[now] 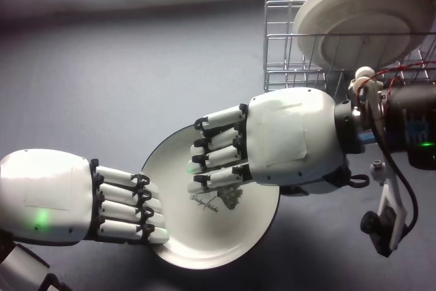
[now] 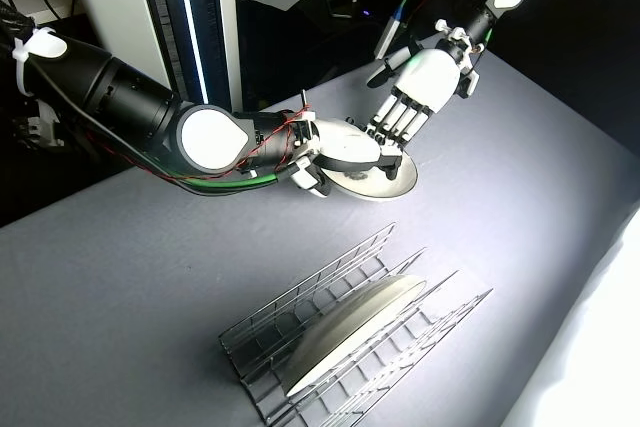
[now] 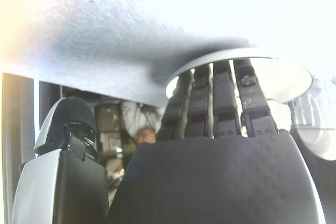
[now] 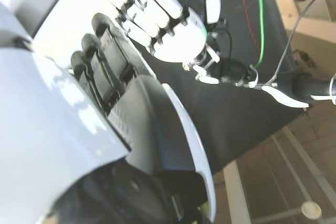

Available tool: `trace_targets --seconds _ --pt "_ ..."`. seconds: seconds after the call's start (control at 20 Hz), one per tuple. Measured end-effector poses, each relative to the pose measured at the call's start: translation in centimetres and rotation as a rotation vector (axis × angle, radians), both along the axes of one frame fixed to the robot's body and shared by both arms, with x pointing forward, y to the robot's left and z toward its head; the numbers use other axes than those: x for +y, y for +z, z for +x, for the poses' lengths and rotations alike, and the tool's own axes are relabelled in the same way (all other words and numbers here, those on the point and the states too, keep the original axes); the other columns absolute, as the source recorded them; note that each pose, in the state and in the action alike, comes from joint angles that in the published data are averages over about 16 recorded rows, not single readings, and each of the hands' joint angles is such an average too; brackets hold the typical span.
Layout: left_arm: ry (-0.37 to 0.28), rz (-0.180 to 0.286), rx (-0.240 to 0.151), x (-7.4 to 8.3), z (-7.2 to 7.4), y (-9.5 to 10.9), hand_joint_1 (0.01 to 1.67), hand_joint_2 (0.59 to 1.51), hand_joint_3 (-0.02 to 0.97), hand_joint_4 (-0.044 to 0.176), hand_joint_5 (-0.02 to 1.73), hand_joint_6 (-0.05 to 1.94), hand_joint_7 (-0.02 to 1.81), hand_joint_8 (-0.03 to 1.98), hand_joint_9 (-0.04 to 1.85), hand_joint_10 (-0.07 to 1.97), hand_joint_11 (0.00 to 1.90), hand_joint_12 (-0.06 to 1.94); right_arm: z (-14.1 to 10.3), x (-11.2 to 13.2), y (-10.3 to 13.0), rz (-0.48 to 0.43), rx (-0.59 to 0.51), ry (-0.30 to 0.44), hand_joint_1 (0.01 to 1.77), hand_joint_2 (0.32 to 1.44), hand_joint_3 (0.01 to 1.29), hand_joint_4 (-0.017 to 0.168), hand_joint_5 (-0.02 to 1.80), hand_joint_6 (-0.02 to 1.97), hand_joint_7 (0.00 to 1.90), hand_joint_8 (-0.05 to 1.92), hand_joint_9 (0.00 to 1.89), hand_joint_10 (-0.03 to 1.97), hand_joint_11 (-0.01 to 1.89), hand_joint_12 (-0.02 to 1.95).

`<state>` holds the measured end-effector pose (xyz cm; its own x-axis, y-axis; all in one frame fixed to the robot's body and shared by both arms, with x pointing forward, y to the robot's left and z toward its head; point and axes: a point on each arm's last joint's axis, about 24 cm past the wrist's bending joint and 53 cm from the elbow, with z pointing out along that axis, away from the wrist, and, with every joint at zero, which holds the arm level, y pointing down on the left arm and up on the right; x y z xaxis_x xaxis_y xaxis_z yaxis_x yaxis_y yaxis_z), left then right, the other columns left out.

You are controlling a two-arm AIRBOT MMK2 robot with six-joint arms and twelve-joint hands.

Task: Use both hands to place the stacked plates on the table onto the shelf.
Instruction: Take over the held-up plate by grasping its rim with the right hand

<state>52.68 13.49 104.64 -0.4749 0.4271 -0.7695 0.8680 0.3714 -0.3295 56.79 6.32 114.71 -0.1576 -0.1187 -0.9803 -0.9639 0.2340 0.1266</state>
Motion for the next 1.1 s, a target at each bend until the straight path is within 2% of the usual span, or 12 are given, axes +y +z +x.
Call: trace_targets --seconds 0.5,1.1 --pt "0.011 0.008 0.024 0.5 -0.3 -0.6 0.02 1.182 0.006 -0.008 0.09 -0.03 0.12 -0.01 0.13 -0.01 0.02 0.27 -0.4 0.3 -0.5 -0.007 0.011 0.002 1.18 1.06 0.01 0.003 0.31 0.03 0.31 0.01 0.34 0.01 0.02 1.12" --pt "0.015 0.008 0.032 0.6 -0.5 -0.8 0.02 1.184 0.007 -0.008 0.09 -0.03 0.11 -0.01 0.12 -0.01 0.02 0.26 -0.7 1.1 -1.0 -0.014 0.022 0.006 1.17 1.06 0.01 0.003 0.33 0.03 0.35 0.01 0.37 0.01 0.02 1.15"
